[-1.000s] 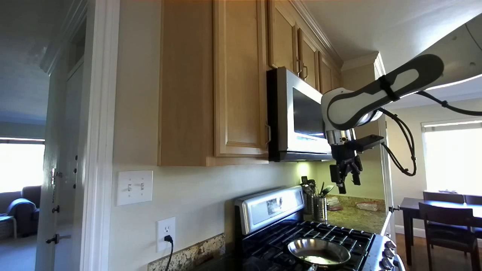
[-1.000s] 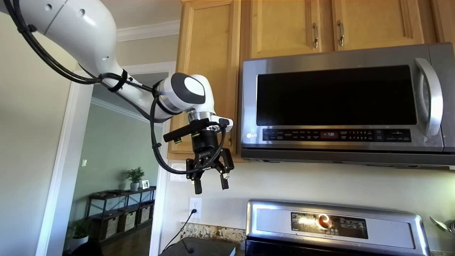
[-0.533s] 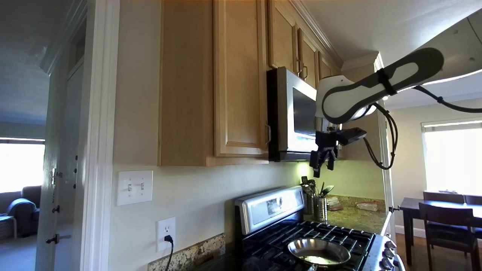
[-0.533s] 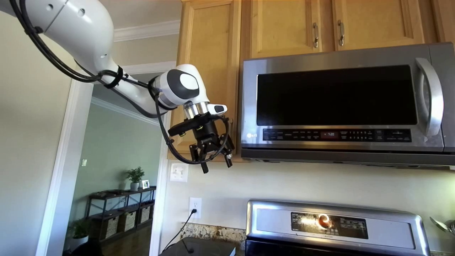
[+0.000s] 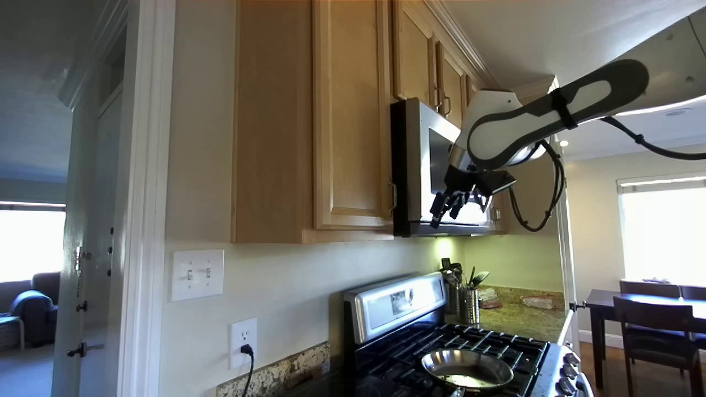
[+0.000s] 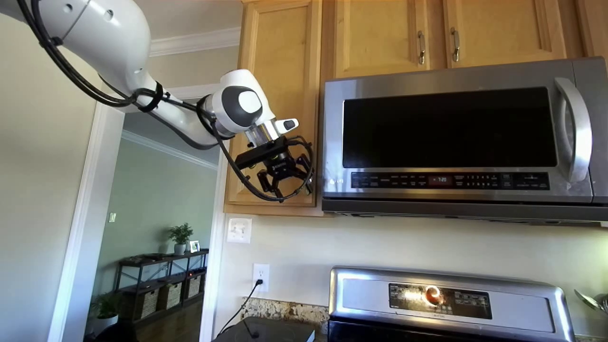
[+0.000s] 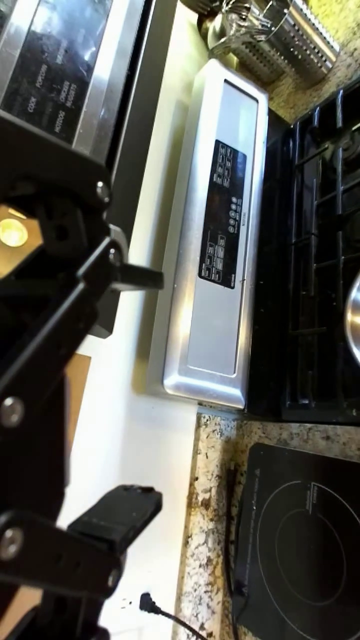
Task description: Open the left cupboard door
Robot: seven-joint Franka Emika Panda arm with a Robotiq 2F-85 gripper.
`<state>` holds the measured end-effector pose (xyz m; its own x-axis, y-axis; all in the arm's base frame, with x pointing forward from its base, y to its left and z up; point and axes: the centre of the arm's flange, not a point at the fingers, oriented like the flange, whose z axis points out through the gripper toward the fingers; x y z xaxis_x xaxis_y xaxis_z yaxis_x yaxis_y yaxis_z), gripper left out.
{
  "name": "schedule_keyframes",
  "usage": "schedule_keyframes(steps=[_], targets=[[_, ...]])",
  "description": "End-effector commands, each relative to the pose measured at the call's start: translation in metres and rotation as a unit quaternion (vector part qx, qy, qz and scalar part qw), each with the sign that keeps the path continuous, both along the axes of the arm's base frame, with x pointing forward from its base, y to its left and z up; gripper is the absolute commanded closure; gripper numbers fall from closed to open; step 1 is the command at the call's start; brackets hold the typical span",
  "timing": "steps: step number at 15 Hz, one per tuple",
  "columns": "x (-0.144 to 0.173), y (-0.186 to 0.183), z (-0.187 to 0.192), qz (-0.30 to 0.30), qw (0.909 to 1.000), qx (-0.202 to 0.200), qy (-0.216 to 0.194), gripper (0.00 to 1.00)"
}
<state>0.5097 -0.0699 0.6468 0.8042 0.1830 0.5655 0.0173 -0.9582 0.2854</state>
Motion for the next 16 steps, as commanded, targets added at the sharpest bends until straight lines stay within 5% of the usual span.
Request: schedule_keyframes(steps=[1,5,16], targets=[[0.0,0.0,0.0,0.0,1.0,0.0,-0.001,0.0],[0.003,0.002,0.0,0.0,1.0,0.005,-0.006,0.0],[0.052,0.007,0.061,0.013,0.9934,0.024,-0.111,0.0]])
